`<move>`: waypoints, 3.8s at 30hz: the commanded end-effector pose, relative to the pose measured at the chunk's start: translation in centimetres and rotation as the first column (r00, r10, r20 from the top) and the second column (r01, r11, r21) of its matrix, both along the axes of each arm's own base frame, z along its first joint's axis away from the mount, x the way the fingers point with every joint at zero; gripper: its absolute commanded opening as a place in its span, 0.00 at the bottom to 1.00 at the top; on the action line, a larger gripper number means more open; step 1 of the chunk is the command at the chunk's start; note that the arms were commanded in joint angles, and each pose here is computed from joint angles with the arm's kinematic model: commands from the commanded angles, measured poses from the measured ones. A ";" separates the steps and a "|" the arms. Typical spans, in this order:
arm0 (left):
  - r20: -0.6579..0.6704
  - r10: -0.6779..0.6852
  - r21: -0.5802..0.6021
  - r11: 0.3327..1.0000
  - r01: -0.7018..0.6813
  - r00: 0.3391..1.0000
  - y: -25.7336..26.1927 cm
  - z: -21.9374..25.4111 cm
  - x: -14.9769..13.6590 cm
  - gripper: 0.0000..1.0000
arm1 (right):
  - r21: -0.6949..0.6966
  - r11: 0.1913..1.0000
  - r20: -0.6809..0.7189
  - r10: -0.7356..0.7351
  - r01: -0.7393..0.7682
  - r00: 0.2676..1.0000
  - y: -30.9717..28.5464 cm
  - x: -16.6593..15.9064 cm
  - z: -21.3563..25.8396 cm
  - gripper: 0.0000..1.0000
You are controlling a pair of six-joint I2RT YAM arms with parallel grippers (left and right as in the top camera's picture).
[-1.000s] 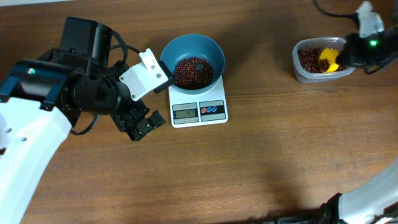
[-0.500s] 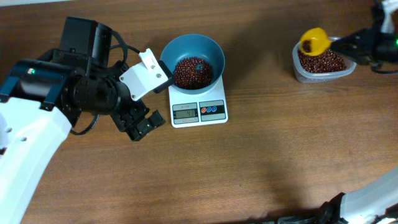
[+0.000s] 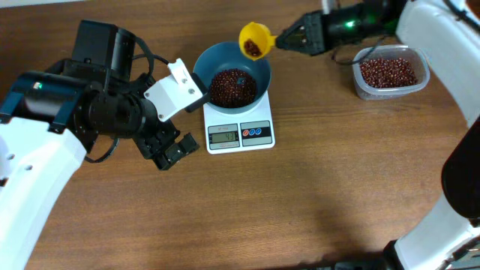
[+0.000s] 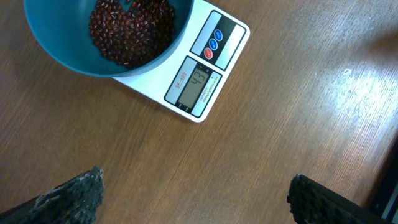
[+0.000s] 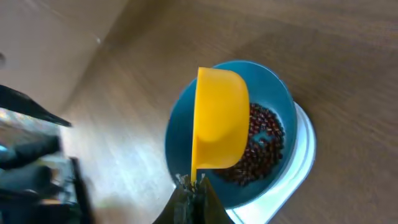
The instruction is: Scoop item into bowl and weigh 50g on scale
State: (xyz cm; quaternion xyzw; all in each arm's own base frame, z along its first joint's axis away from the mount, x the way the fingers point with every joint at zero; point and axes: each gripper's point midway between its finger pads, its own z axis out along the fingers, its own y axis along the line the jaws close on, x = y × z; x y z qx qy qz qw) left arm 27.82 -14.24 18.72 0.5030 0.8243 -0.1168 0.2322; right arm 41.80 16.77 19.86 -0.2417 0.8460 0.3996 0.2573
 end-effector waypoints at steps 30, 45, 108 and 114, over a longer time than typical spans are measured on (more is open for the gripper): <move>0.006 0.009 -0.012 1.000 -0.009 1.000 -0.3 0.5 0.3 0.99 | -0.533 0.844 0.320 0.134 0.062 0.938 3.8 -0.4 2.3 0.04; 0.006 0.009 -0.012 1.000 -0.009 1.000 -0.3 0.5 0.3 0.99 | -0.526 0.849 0.323 0.142 0.053 0.936 4.2 -0.6 2.5 0.04; 0.006 0.009 -0.012 1.000 -0.009 1.000 -0.3 0.5 0.3 0.99 | -0.682 0.676 -0.132 -0.490 0.280 0.862 -21.1 -2.5 -8.4 0.04; 0.006 0.009 -0.012 1.000 -0.009 1.000 -0.3 0.5 0.3 0.99 | -0.607 0.730 -0.154 -0.497 0.315 0.854 -20.4 -2.0 -8.0 0.04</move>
